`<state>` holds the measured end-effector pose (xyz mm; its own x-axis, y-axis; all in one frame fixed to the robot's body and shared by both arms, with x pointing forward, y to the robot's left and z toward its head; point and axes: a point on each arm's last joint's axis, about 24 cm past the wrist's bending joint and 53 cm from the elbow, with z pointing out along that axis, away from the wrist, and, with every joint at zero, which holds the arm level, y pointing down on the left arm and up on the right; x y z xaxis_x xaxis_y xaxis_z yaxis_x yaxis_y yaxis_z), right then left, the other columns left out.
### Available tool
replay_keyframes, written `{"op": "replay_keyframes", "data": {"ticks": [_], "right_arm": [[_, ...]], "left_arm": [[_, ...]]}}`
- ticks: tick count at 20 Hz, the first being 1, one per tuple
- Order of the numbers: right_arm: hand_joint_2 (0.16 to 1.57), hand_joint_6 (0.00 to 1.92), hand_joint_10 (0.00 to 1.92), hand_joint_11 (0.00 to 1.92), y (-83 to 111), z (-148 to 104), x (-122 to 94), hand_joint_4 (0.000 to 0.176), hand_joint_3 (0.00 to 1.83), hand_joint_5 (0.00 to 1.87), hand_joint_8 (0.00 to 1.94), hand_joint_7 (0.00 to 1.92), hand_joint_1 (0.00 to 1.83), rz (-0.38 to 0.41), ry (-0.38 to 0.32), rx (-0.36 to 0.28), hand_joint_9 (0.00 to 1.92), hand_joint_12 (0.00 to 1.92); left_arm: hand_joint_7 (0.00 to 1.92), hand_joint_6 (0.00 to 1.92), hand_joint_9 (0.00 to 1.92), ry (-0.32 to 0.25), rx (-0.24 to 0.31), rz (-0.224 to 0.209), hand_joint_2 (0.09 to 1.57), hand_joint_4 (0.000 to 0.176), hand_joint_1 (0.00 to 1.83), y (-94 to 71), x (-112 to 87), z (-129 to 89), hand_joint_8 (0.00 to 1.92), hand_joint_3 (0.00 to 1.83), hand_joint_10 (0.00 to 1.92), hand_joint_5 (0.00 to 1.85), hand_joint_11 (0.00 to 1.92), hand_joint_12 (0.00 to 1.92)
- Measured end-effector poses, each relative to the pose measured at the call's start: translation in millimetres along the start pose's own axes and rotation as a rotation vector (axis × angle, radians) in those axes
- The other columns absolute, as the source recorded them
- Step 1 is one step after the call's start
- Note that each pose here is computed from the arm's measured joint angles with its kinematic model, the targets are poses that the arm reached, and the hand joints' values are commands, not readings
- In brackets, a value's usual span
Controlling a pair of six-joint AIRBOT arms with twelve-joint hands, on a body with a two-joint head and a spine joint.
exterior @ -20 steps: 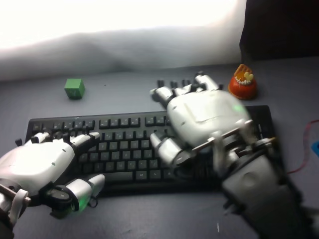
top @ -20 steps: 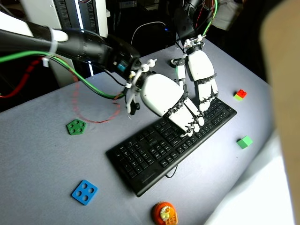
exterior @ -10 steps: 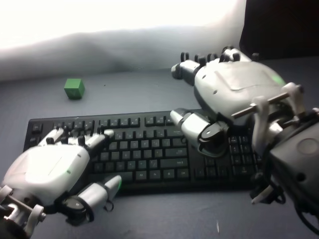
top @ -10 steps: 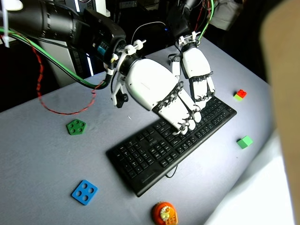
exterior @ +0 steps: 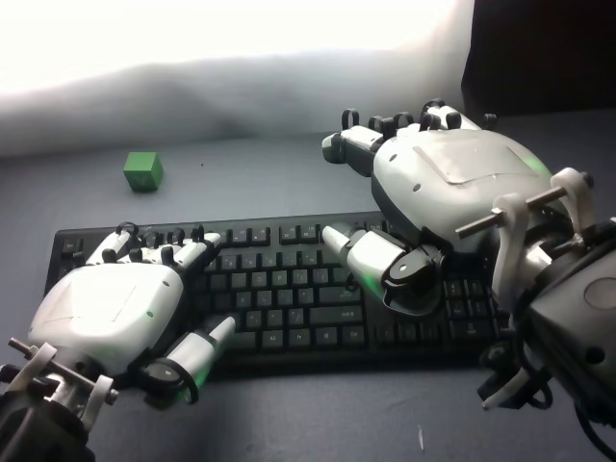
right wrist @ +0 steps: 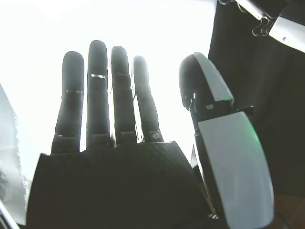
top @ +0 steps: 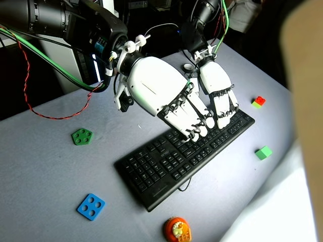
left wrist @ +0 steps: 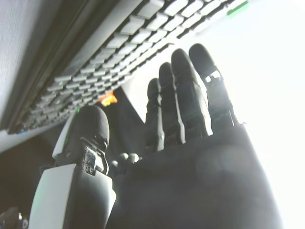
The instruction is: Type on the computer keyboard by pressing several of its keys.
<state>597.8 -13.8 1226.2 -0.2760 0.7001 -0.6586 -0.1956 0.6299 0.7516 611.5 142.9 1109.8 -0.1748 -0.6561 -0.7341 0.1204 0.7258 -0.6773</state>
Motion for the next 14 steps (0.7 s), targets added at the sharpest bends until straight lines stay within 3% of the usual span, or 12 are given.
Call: {"op": "replay_keyframes", "data": {"ticks": [1,3,4,5,6,7,12,14], "right_arm": [[1.33,0.27,0.57,0.0,0.2,0.0,-0.6,0.0,0.01,0.24,0.0,0.42,0.6,-0.001,-0.003,-0.001,0.31,1.48],[1.31,0.29,0.58,0.0,2.5,0.2,-1.9,0.0,0.0,0.27,0.01,0.44,0.66,-0.001,-0.006,-0.008,0.32,1.5],[1.32,0.3,0.58,0.0,2.6,0.2,-1.5,0.0,0.0,0.27,0.0,0.44,0.63,0.0,-0.005,-0.009,0.32,1.5],[1.32,0.3,0.58,0.0,2.0,0.2,-1.2,0.0,0.0,0.27,0.0,0.44,0.63,0.001,-0.003,-0.006,0.32,1.5],[1.32,0.31,0.58,0.0,1.5,0.2,-0.6,0.0,0.0,0.27,0.0,0.44,0.64,0.003,-0.001,-0.004,0.31,1.49],[1.31,0.31,0.58,0.0,1.7,0.2,-0.6,0.0,0.0,0.27,0.01,0.44,0.64,0.002,-0.001,-0.004,0.32,1.49],[1.31,0.31,0.58,0.0,1.5,0.2,-0.4,0.0,0.0,0.27,0.01,0.44,0.66,0.003,0.0,-0.004,0.32,1.49],[1.32,0.31,0.58,0.0,2.1,0.1,0.6,0.0,0.0,0.25,0.0,0.42,0.63,0.003,0.003,-0.007,0.3,1.49]], "left_arm": [[0.29,0.0,0.34,0.0,0.0,0.0,1.39,0.008,0.63,0.0,0.6,0.2,0.0,0.0,0.01,0.21,0.0,1.04],[0.32,0.02,0.36,-0.006,0.002,0.001,1.33,0.002,0.88,-0.9,0.7,0.1,0.01,0.0,0.02,0.25,0.0,1.06],[0.34,0.04,0.37,-0.006,0.005,0.004,1.22,0.0,1.4,-1.3,0.6,-0.2,0.01,0.0,0.02,0.33,0.0,1.08],[0.34,0.04,0.37,-0.007,0.005,0.004,1.22,0.0,1.4,-1.3,0.5,-0.2,0.01,0.0,0.02,0.33,0.0,1.08],[0.35,0.03,0.38,-0.008,0.014,0.007,1.19,0.0,1.68,-3.6,0.5,-0.5,0.01,0.0,0.02,0.36,0.0,1.12],[0.35,0.03,0.38,-0.008,0.017,0.006,1.21,0.0,1.75,-4.4,0.5,-0.7,0.01,0.0,0.02,0.36,0.0,1.11],[0.32,0.0,0.35,0.001,0.019,0.007,1.23,0.0,1.7,-5.1,3.6,-3.1,0.0,0.0,0.0,0.32,0.0,1.05],[0.3,0.01,0.34,0.0,0.021,0.009,1.3,0.0,0.95,-5.4,3.2,-3.0,0.0,0.01,0.0,0.24,0.0,1.05]]}}
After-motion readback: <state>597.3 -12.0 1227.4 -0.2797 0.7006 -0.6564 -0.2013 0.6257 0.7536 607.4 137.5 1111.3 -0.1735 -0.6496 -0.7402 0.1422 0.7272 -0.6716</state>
